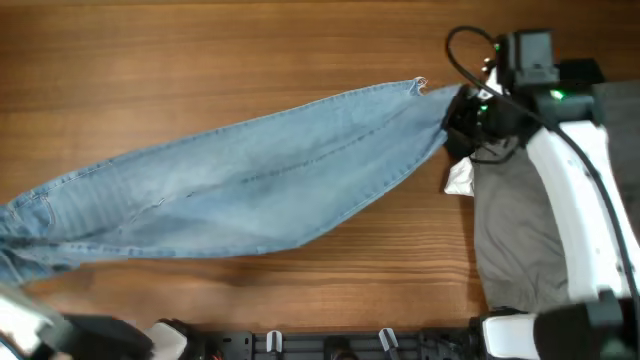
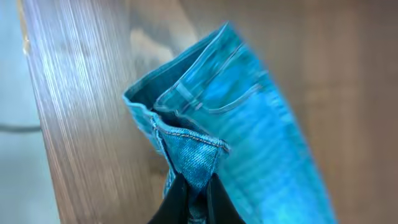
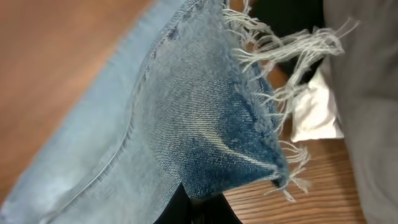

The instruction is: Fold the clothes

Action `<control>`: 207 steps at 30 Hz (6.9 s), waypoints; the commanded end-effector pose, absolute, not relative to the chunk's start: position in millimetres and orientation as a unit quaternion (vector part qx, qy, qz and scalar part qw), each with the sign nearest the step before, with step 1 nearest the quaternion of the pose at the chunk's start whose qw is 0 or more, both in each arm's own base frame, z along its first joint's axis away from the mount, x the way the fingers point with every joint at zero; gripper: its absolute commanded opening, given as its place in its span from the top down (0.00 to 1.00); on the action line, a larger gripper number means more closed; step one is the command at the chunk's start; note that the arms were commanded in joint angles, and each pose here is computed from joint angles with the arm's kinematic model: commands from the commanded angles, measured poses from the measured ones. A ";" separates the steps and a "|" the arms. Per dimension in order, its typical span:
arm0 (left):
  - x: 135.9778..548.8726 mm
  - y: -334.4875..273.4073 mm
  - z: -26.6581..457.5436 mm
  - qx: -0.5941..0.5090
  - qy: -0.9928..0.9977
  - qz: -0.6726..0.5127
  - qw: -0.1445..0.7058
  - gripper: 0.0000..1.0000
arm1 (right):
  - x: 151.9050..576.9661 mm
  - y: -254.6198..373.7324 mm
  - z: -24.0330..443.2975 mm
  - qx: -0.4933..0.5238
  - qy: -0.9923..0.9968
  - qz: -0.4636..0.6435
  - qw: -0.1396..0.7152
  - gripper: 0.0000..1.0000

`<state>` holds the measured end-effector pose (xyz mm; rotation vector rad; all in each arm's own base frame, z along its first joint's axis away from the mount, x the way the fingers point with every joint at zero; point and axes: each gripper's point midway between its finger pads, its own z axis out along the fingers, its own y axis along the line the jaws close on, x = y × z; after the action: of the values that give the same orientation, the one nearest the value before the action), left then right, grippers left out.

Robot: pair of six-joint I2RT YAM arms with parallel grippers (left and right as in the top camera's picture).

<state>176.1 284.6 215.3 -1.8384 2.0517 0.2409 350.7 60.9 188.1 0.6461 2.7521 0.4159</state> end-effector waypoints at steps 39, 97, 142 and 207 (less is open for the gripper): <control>156.8 344.5 215.9 -0.703 0.659 0.137 0.228 0.96 | 309.2 64.0 169.8 0.138 0.981 0.125 0.055 0.96; 270.1 371.8 107.8 -0.589 0.774 0.099 0.211 0.94 | 368.8 105.1 154.6 0.231 0.950 0.200 0.064 0.96; 285.9 344.7 102.4 -0.541 0.815 0.022 0.207 0.75 | 463.3 158.7 66.6 -0.400 0.880 0.067 0.246 0.96; 169.6 377.4 132.0 -0.655 0.730 0.017 0.194 0.96 | 507.3 160.0 19.1 -0.180 0.925 0.219 0.252 0.74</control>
<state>167.1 378.6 131.1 -1.8315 2.0593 0.0687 510.3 145.1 16.6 -0.3765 2.5626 0.5148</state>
